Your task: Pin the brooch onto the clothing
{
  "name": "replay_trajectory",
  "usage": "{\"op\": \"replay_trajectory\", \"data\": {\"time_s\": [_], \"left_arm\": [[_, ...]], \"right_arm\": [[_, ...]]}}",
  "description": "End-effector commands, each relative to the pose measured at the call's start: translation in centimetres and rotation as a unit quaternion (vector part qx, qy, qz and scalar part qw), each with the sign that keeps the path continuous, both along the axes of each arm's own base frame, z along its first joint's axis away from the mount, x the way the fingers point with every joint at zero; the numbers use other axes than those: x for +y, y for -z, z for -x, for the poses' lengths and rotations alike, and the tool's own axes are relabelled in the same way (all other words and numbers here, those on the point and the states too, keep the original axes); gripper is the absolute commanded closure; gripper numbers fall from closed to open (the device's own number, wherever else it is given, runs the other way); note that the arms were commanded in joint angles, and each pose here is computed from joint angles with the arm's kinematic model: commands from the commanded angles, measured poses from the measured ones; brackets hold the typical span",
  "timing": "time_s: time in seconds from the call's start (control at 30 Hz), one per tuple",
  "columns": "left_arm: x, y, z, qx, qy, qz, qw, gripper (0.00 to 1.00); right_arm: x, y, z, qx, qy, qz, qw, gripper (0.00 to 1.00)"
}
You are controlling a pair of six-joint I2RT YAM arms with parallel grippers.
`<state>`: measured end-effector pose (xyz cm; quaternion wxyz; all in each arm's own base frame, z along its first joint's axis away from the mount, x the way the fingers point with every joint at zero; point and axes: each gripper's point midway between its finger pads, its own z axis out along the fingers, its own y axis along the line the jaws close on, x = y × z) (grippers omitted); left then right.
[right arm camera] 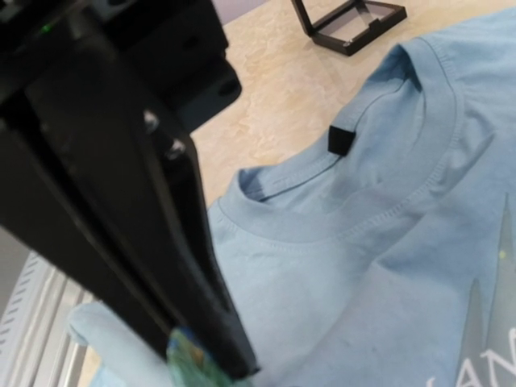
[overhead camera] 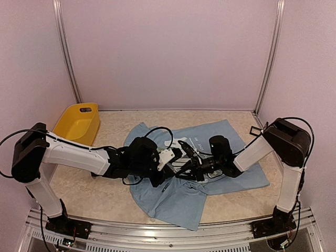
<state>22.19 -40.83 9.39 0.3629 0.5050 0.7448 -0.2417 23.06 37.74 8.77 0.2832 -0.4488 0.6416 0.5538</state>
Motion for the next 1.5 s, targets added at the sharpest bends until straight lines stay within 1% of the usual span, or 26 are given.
{"op": "replay_trajectory", "data": {"time_s": [0.0, 0.23, 0.37, 0.57, 0.7, 0.8, 0.87, 0.93, 1.0, 1.03, 1.1, 1.17, 1.23, 1.3, 1.4, 1.47], "left_arm": [[-0.3, 0.6, 2.9, 0.023, 0.045, -0.008, 0.999, 1.0], [0.1, 0.8, 2.8, 0.022, 0.038, -0.014, 0.999, 1.0], [0.2, 0.9, 2.8, 0.022, 0.036, -0.014, 0.999, 1.0], [0.4, 0.6, 2.4, 0.014, 0.026, -0.013, 0.999, 1.0], [0.9, 0.6, 1.6, 0.001, 0.006, -0.021, 1.0, 1.0], [2.1, 1.0, -0.3, -0.035, -0.045, -0.05, 0.997, 1.0], [2.9, 1.3, -1.4, -0.074, -0.079, -0.083, 0.991, 1.0], [3.5, 1.3, -2.1, -0.123, -0.102, -0.12, 0.98, 1.0], [3.7, 1.0, -2.8, -0.178, -0.117, -0.161, 0.964, 1.0], [3.6, 1.3, -2.3, -0.193, -0.105, -0.184, 0.958, 0.99], [2.2, 2.0, -0.8, -0.206, -0.062, -0.213, 0.953, 0.88], [0.5, 3.0, 1.5, -0.194, -0.005, -0.23, 0.954, 0.77], [-0.7, 4.5, 3.8, -0.149, 0.045, -0.238, 0.959, 0.66], [-1.0, 5.0, 5.4, -0.106, 0.068, -0.247, 0.961, 0.57], [-2.1, 3.8, 7.4, -0.06, 0.095, -0.236, 0.965, 0.44], [-2.8, 2.5, 8.3, -0.035, 0.107, -0.221, 0.969, 0.39]], "right_arm": [[-0.4, -3.6, -3.1, -0.038, 0.054, -0.041, 0.997, 0.9], [-0.6, -4.0, -2.8, -0.045, 0.053, -0.042, 0.997, 0.85], [-0.6, -3.8, -2.9, -0.044, 0.056, -0.038, 0.997, 0.75], [-0.7, -3.6, -2.7, -0.052, 0.051, -0.032, 0.997, 0.71], [-1.0, -3.9, -1.5, -0.068, 0.014, -0.033, 0.997, 0.63], [-2.1, -5.5, 0.1, -0.094, -0.02, -0.055, 0.994, 0.56], [-2.8, -6.5, 0.1, -0.108, -0.016, -0.06, 0.992, 0.54], [-3.0, -6.4, -0.8, -0.12, 0.009, -0.04, 0.992, 0.54], [-3.2, -5.8, -2.6, -0.142, 0.051, -0.007, 0.989, 0.54], [-3.4, -5.3, -3.3, -0.147, 0.072, 0.01, 0.986, 0.55], [-3.9, -4.5, -4.7, -0.154, 0.113, 0.039, 0.981, 0.56], [-4.6, -3.8, -5.9, -0.159, 0.152, 0.067, 0.973, 0.56], [-5.6, -3.2, -7.3, -0.162, 0.198, 0.096, 0.962, 0.56], [-6.7, -2.8, -8.4, -0.162, 0.242, 0.123, 0.949, 0.56], [-8.5, -2.2, -9.8, -0.152, 0.307, 0.157, 0.926, 0.56], [-9.7, -1.3, -10.6, -0.139, 0.34, 0.183, 0.912, 0.57]]}}
